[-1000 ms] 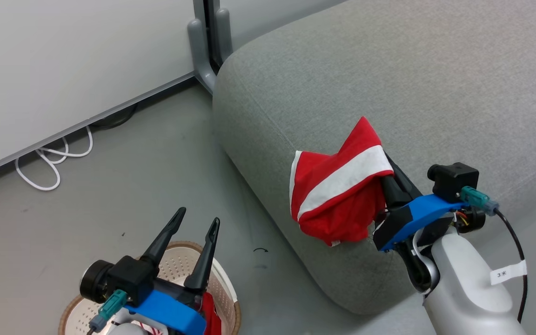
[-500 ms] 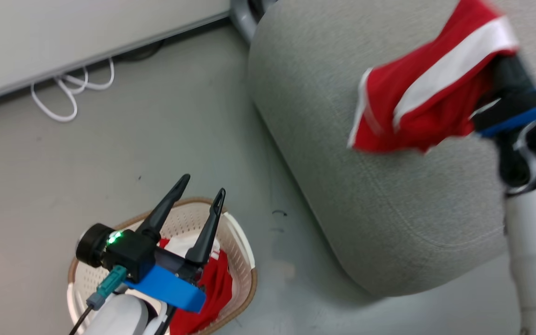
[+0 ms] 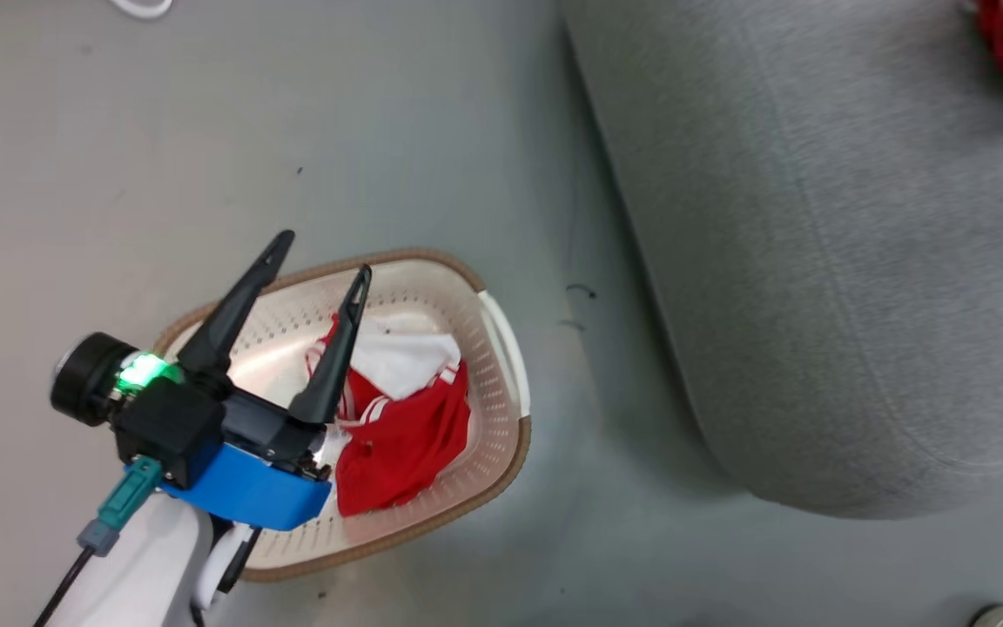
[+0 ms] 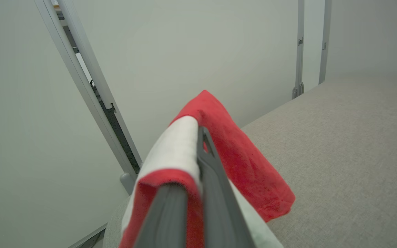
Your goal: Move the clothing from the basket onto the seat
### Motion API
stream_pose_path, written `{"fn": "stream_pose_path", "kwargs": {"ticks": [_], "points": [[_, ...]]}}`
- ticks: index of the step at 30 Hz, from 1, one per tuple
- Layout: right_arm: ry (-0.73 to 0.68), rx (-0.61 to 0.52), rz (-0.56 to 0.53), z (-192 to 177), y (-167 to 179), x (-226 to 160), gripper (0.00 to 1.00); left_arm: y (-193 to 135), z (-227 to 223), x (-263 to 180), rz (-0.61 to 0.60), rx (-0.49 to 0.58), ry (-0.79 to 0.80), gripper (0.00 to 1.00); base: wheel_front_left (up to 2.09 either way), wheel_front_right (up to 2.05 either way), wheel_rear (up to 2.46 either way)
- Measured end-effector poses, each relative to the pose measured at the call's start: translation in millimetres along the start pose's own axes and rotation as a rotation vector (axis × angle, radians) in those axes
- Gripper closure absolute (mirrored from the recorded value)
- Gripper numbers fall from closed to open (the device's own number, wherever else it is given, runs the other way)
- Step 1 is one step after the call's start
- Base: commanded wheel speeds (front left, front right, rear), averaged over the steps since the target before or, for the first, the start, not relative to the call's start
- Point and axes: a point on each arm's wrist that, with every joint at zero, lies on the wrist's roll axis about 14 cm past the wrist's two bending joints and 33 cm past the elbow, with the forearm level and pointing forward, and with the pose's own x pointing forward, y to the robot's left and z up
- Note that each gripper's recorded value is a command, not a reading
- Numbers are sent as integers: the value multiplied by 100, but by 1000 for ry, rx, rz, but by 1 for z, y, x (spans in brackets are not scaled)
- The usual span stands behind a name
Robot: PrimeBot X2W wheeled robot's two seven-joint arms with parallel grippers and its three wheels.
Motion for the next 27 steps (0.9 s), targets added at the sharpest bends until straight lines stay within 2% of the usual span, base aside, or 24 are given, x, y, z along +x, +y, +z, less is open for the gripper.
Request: {"fn": "stream_pose_path", "kwargs": {"ticks": [8, 9, 10, 11, 20, 27], "points": [[260, -59, -100, -111, -20, -7, 100, 27, -15, -11, 68, 1, 31, 0, 0, 0, 0], [299, -70, -108, -123, -23, -12, 85, 28, -16, -13, 73, 2, 34, 0, 0, 0, 0], [326, -73, -113, -132, -24, -16, 57, 29, -15, -14, 77, 3, 34, 0, 0, 0, 0], [343, -72, -116, -136, -25, -20, 0, 29, -14, -14, 79, 4, 32, 0, 0, 0, 0], [362, -99, -101, -129, -25, -34, 0, 18, 4, -15, 84, -7, 7, 0, 0, 0, 0], [352, -133, 2, -116, -1, -58, 0, 6, 20, -26, 112, -31, -6, 0, 0, 0, 0]]}}
